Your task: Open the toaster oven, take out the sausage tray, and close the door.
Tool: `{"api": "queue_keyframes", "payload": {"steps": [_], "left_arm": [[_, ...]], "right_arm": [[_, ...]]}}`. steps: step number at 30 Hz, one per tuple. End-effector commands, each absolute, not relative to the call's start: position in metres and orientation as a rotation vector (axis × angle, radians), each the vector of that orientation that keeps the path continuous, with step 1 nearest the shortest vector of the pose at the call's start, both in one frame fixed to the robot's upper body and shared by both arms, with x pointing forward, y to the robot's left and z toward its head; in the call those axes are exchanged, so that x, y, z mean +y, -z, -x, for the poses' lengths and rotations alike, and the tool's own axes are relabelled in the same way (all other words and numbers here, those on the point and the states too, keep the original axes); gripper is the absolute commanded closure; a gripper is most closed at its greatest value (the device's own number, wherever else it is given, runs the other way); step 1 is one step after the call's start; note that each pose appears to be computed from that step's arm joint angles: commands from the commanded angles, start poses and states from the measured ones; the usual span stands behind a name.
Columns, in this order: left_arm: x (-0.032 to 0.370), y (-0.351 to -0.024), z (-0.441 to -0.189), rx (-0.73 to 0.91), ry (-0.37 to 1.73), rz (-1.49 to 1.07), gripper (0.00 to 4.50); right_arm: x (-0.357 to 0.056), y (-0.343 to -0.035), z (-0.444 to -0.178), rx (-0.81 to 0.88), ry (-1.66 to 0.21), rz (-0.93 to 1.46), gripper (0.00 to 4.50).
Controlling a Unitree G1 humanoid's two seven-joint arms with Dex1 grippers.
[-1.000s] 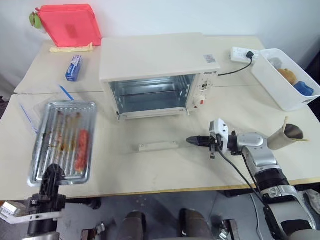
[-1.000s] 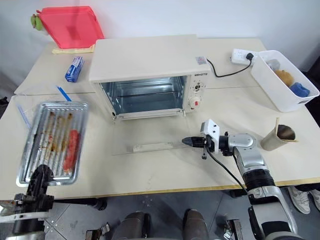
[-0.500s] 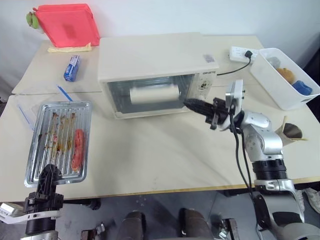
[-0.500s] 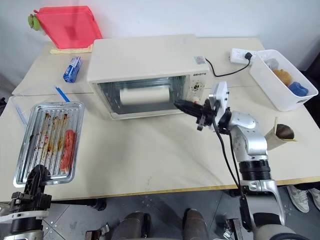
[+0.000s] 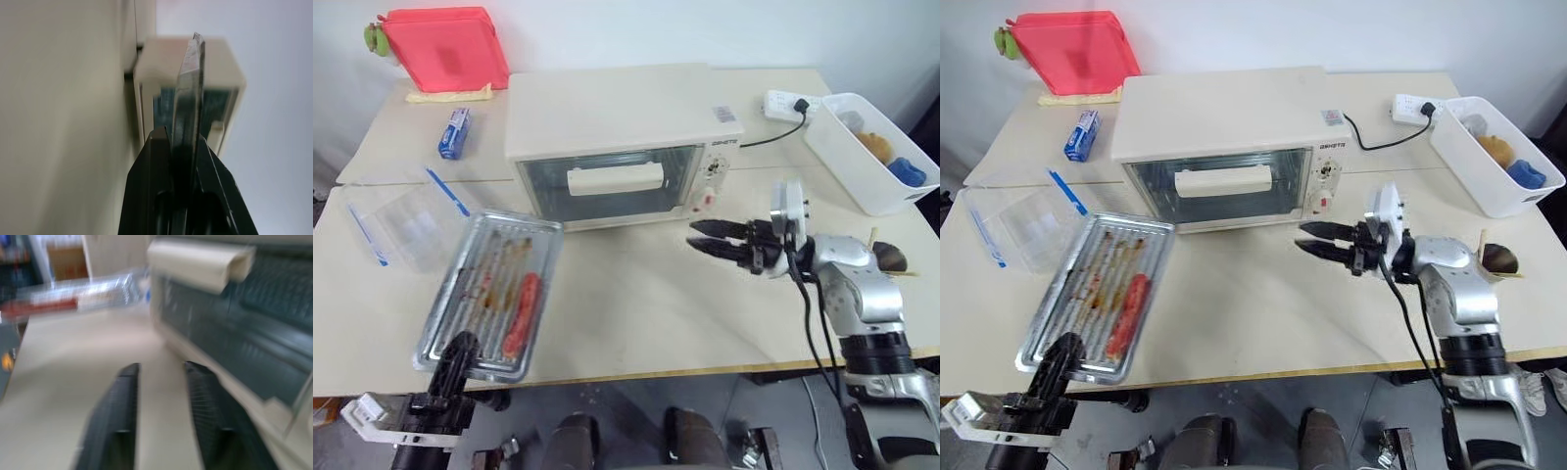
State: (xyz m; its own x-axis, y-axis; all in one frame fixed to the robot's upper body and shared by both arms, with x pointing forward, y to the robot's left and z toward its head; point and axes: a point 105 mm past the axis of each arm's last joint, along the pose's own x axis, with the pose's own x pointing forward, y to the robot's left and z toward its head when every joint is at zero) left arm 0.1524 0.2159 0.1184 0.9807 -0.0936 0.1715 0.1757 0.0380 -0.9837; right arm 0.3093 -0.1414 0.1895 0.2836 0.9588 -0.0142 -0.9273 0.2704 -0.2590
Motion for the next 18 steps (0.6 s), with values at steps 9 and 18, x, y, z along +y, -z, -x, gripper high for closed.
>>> {"api": "queue_keyframes", "payload": {"steps": [9, 18], "left_arm": [[0.170, -0.113, -0.174, 0.292, 0.568, 1.437, 4.50], [0.158, -0.110, -0.220, 0.495, 0.759, 1.330, 4.50]], "right_arm": [[-0.175, -0.193, -0.253, -0.169, -1.180, 0.353, 0.02], [-0.192, -0.174, -0.228, -0.088, -1.034, 0.391, 0.02]]}}
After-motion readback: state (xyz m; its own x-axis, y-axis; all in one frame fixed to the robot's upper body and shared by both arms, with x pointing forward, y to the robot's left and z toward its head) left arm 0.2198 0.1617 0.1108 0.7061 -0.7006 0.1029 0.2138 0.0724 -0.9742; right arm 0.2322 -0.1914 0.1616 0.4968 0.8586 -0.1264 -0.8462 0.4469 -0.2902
